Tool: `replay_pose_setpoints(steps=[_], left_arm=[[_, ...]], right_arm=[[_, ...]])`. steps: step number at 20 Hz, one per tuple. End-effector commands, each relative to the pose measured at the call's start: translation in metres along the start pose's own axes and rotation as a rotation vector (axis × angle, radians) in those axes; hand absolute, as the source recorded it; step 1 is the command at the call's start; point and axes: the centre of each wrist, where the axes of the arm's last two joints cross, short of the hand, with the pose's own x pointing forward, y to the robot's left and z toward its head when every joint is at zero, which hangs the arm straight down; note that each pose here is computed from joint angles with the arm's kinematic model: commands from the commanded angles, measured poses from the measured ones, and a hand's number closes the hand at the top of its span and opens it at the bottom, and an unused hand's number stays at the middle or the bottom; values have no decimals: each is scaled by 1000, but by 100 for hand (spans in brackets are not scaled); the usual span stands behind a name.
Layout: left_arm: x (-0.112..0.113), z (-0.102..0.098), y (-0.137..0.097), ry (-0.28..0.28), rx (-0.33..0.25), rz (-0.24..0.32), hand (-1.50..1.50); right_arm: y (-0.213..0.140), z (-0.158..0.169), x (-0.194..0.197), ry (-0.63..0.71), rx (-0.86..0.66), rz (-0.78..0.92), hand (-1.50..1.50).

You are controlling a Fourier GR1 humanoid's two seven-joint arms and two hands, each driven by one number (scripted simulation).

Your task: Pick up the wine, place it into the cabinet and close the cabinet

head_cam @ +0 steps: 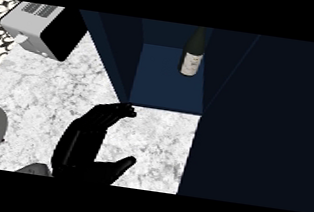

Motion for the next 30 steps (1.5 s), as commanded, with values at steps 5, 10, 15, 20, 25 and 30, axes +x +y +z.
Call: replay_pose_setpoints(steps=[5,10,15,20,25,30], left_arm=[[49,40,31,5,-16,34,150],[55,77,71,20,32,-4,150],[85,61,76,-49,81,-21,-150],[95,91,113,-63,137,-7,-150],[112,91,127,-66,163,-27,-150],[130,107,153,-57,163,-30,-150]], right_arm=[[28,18,14,-2,186,-128,150],[54,9,22,-26,282,-155,150],[84,7,39,-42,386,-198,150],[124,-17,35,38,481,-189,150],[160,-29,34,31,504,-176,150],[174,-43,33,-6,409,-164,150]])
